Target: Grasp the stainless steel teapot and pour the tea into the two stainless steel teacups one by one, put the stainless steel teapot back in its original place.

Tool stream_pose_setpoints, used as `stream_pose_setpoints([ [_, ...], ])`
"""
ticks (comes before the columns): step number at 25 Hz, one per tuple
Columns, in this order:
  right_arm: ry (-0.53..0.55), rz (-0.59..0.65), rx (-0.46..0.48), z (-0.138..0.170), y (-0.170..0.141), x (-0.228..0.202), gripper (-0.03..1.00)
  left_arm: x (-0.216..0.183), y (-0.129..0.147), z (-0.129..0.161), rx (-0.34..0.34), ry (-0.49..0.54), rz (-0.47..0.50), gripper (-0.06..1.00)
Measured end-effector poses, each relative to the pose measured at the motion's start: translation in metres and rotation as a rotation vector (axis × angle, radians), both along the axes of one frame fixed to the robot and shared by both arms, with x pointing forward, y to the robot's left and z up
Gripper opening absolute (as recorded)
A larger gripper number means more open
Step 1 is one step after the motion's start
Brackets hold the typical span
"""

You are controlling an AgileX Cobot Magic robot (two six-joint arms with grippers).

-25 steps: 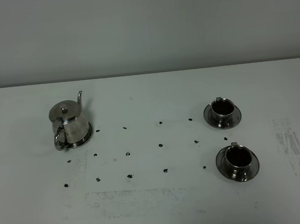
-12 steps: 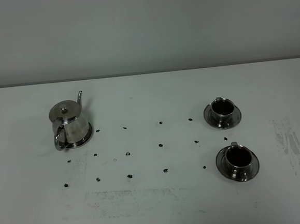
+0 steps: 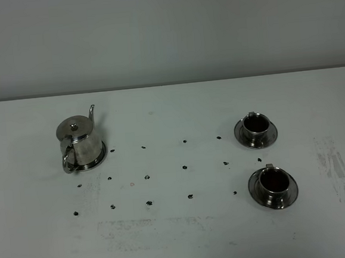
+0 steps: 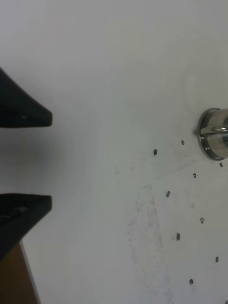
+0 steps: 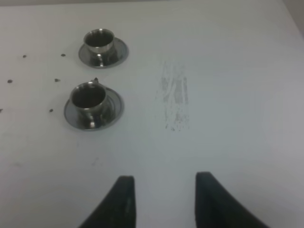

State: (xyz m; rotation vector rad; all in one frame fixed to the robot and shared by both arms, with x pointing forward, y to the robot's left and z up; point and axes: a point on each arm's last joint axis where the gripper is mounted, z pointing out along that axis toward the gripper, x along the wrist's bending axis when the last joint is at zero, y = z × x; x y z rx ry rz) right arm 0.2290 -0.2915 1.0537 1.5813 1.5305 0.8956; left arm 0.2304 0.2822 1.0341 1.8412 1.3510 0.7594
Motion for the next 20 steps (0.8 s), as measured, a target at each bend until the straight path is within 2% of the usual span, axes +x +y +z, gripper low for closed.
stream_pose_setpoints([
  [20, 0.0, 0.021, 0.0, 0.0, -0.0002, -0.0002, 0.29, 0.0, 0.0, 0.0, 0.0, 0.0, 0.0, 0.36],
])
